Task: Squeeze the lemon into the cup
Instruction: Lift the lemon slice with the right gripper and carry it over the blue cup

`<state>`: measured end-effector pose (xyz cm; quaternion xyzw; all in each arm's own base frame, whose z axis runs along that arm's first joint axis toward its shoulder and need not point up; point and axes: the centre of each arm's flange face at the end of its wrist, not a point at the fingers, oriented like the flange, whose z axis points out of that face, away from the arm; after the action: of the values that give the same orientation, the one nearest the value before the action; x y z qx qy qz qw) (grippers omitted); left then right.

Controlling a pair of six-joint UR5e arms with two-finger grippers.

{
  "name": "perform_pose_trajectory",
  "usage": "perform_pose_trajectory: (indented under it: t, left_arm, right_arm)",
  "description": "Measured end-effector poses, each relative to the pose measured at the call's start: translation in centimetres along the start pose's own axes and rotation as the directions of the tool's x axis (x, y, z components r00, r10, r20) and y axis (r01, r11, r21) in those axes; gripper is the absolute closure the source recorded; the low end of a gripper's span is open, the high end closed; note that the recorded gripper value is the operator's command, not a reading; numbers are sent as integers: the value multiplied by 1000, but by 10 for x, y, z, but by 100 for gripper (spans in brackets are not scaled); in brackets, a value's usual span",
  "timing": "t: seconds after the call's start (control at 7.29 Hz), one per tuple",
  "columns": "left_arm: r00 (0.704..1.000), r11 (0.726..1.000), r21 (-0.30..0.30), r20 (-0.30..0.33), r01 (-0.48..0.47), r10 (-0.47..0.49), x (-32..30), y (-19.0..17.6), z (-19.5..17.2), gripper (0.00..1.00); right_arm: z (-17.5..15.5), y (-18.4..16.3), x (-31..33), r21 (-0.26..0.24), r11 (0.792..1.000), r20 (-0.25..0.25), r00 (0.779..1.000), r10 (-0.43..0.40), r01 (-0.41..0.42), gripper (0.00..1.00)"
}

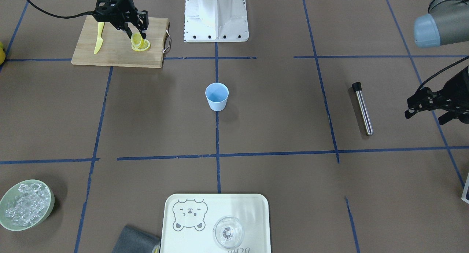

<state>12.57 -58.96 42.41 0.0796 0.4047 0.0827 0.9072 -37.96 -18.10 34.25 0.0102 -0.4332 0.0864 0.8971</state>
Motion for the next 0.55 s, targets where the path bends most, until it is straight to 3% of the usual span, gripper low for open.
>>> perform_pose_trajectory:
  t: [0.55]
  left_arm:
    - [1000,1000,2,0,-2,2,1,0,-1,0]
  right_arm:
    - [-23,-42,-47,-5,998,85,994,66,-66,48]
